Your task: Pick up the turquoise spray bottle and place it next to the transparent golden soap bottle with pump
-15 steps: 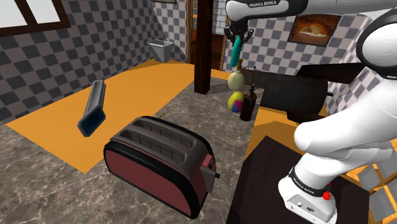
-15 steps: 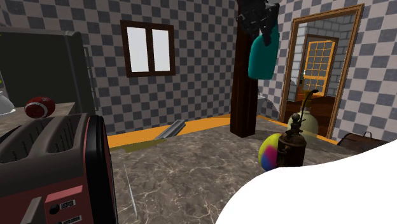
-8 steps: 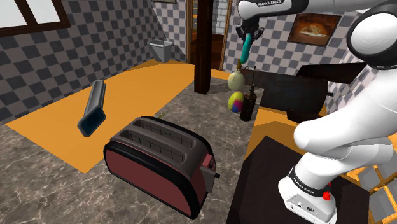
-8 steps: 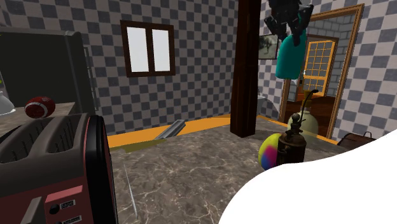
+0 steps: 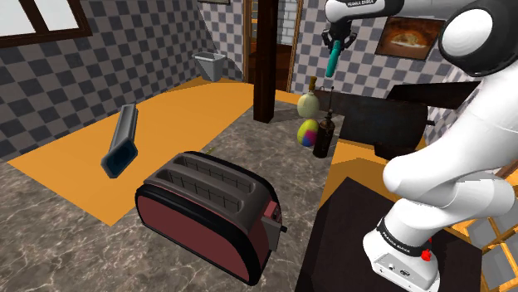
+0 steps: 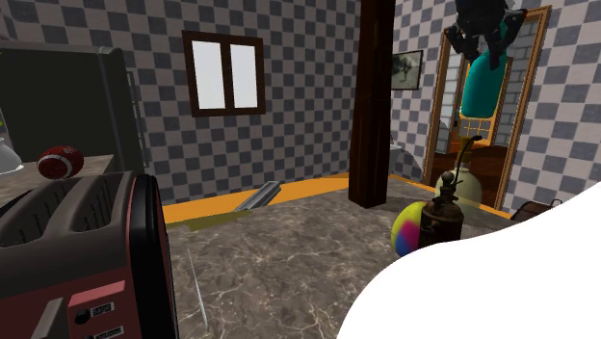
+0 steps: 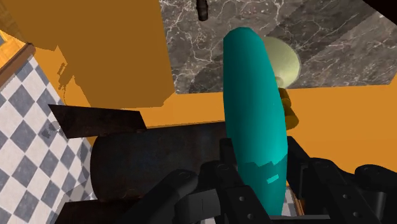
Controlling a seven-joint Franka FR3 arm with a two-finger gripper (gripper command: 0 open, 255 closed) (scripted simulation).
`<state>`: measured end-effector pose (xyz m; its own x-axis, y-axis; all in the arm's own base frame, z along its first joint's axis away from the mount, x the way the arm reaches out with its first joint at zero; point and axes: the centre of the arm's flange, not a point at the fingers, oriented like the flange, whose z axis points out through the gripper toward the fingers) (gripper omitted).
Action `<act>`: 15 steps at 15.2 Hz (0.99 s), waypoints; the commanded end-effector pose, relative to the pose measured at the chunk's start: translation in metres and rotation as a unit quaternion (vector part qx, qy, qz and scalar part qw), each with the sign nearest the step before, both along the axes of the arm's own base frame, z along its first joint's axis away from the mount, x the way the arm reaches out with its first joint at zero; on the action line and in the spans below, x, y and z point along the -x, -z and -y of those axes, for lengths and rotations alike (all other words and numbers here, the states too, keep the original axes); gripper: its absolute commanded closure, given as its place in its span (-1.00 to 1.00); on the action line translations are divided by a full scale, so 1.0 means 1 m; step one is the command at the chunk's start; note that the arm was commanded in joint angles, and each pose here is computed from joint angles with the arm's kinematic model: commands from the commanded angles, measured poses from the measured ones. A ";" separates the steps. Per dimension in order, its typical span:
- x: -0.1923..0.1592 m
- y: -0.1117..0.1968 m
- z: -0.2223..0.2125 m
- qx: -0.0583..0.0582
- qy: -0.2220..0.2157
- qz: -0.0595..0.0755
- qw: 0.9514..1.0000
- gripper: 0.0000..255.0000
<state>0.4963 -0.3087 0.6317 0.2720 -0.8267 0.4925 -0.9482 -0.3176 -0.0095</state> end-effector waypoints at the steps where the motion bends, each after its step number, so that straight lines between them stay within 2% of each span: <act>1: 0.003 0.001 0.028 0.000 0.000 0.000 1.000 1.00; 15: 0.015 0.001 0.216 0.000 0.000 0.000 1.000 1.00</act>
